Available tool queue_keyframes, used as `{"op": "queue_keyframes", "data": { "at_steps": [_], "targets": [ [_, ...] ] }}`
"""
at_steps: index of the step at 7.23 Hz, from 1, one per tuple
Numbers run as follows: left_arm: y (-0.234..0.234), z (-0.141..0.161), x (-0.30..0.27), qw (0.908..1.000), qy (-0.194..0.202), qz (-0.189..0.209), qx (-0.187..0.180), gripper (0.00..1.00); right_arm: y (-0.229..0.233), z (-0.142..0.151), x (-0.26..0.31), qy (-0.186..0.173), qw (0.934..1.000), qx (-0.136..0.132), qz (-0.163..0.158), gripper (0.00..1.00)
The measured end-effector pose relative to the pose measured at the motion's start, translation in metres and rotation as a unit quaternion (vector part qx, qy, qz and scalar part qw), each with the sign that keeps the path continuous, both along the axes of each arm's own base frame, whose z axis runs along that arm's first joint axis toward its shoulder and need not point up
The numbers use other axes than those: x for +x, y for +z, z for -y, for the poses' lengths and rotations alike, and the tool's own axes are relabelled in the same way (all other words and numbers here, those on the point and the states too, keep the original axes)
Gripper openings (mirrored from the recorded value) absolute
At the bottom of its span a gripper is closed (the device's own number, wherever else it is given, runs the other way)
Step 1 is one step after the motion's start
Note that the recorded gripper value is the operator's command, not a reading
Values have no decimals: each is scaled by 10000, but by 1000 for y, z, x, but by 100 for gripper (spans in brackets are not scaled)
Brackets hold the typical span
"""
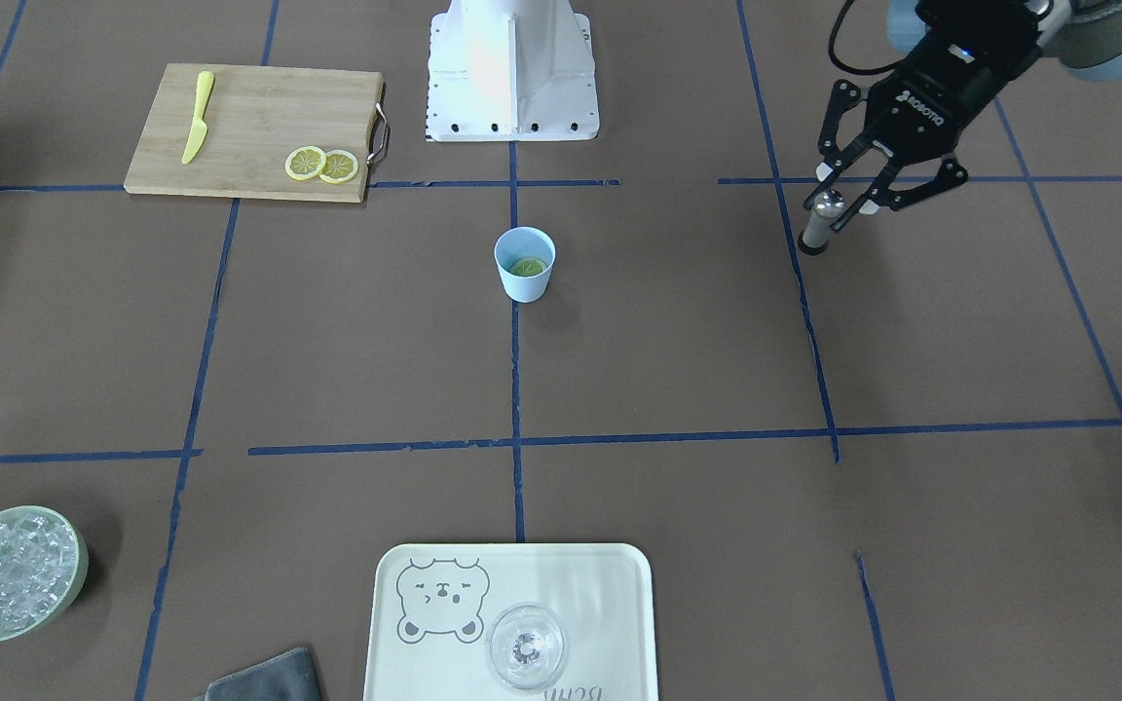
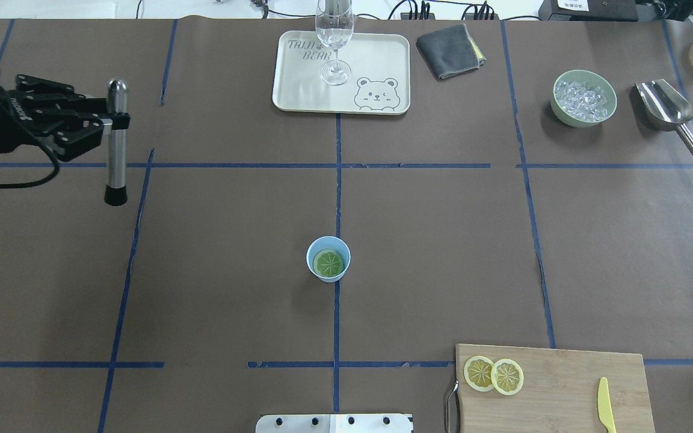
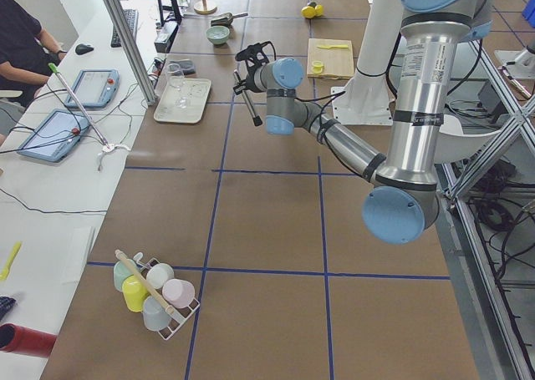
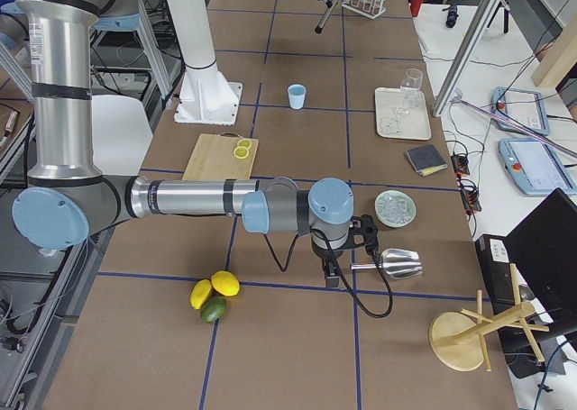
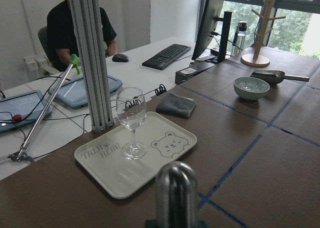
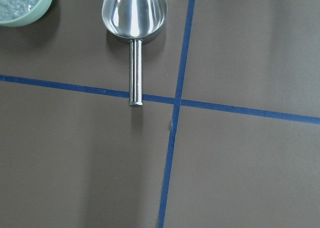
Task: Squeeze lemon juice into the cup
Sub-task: 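Lower the metal rod upright onto the table near its starting spot, then open the left gripper and release the upright metal rod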
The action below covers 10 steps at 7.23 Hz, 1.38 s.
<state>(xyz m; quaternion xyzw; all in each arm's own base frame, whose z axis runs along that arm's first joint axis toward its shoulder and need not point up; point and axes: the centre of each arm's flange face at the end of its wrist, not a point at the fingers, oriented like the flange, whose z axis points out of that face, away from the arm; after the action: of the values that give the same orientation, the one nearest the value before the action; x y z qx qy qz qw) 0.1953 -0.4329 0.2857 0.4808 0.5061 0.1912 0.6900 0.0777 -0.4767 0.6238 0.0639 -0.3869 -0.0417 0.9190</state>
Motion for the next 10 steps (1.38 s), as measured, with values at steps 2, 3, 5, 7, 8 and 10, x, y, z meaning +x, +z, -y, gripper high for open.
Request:
{"op": "queue_keyframes", "data": {
  "at_steps": [2,3,5,7,8,10],
  "targets": [
    [39,0,-32,9982,147,266,-510,0,0,-1,0,-1,10000,-3,2,100],
    [63,-5,-39,9962,141,395,-763,0,0,-1,0,-4,10000,1,5,100],
    [95,-5,-40,9864,119,740,-1463,0,1,-2,0,-5,10000,-2,3,100],
    [107,7,-31,9651,60,952,-2440,0,0,-2,0,-6,10000,13,0,100],
    [110,14,-24,9480,-18,918,-3046,0,-2,-2,0,-6,10000,30,-1,100],
    [119,25,-3,9169,-35,1078,-3843,0,-4,-2,0,-6,10000,46,-2,100]
  ]
}}
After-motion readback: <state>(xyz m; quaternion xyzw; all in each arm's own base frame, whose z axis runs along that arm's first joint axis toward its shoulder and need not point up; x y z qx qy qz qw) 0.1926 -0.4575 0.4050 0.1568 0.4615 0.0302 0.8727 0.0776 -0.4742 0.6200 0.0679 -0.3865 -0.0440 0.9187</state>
